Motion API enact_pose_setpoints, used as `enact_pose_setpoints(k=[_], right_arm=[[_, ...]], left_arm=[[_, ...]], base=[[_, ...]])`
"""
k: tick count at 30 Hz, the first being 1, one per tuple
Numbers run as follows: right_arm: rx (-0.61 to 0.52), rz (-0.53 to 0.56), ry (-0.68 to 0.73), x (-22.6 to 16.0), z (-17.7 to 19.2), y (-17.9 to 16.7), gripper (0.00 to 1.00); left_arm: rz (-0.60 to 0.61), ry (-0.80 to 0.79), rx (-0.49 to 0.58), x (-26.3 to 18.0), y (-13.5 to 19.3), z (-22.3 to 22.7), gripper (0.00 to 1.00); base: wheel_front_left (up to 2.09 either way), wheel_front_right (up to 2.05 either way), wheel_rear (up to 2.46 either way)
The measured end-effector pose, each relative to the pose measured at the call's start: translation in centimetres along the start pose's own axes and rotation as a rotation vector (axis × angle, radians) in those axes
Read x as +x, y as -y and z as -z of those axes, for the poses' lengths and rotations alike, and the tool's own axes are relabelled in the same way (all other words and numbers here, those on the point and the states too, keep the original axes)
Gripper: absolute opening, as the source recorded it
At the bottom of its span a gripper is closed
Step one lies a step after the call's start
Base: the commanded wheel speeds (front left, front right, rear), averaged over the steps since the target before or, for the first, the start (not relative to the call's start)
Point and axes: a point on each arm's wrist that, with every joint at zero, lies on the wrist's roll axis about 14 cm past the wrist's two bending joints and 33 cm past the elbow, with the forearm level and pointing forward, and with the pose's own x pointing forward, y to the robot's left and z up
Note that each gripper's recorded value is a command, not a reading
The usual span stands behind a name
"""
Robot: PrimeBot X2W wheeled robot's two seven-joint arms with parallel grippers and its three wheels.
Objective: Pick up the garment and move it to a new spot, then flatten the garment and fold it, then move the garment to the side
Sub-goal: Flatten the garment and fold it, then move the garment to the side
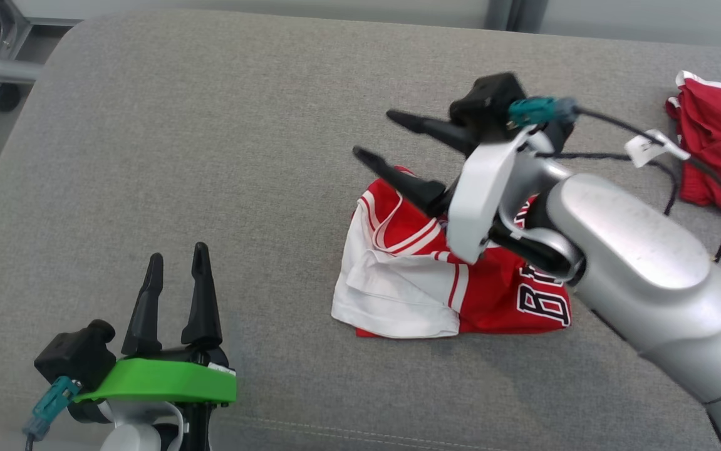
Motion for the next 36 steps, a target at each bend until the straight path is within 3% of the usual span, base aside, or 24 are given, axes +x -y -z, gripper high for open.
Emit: enact_pose_setpoints(k=[3, 6, 11, 15, 21, 36], right_arm=[[-0.025, 0.104, 0.05, -1.9, -1.8, 3.7, 1.0], [-0.021, 0.241, 0.031, -4.8, -1.2, 8.0, 1.0], [0.104, 0.434, -0.084, -10.3, 4.2, 12.6, 1.0], [0.266, 0.474, -0.178, -12.3, 10.0, 11.8, 1.0], [0.465, 0.484, -0.226, -12.8, 14.8, 10.0, 1.0], [0.603, 0.422, -0.353, -11.9, 19.4, 7.1, 1.0]], left_arm=[[0.016, -0.003, -0.003, 0.3, 0.5, 0.2, 1.0], [0.038, -0.011, -0.007, 0.6, 1.2, 0.5, 1.0], [0.071, -0.027, -0.014, 0.9, 2.3, 1.2, 1.0], [0.081, -0.043, -0.011, 1.1, 2.6, 1.8, 1.0], [0.092, -0.066, -0.004, 1.2, 3.0, 2.6, 1.0], [0.039, -0.044, 0.021, 0.7, 1.2, 1.7, 1.0]], base=[[0.0, 0.0, 0.0], [0.0, 0.0, 0.0], [0.0, 0.0, 0.0], [0.0, 0.0, 0.0], [0.0, 0.0, 0.0], [0.0, 0.0, 0.0]])
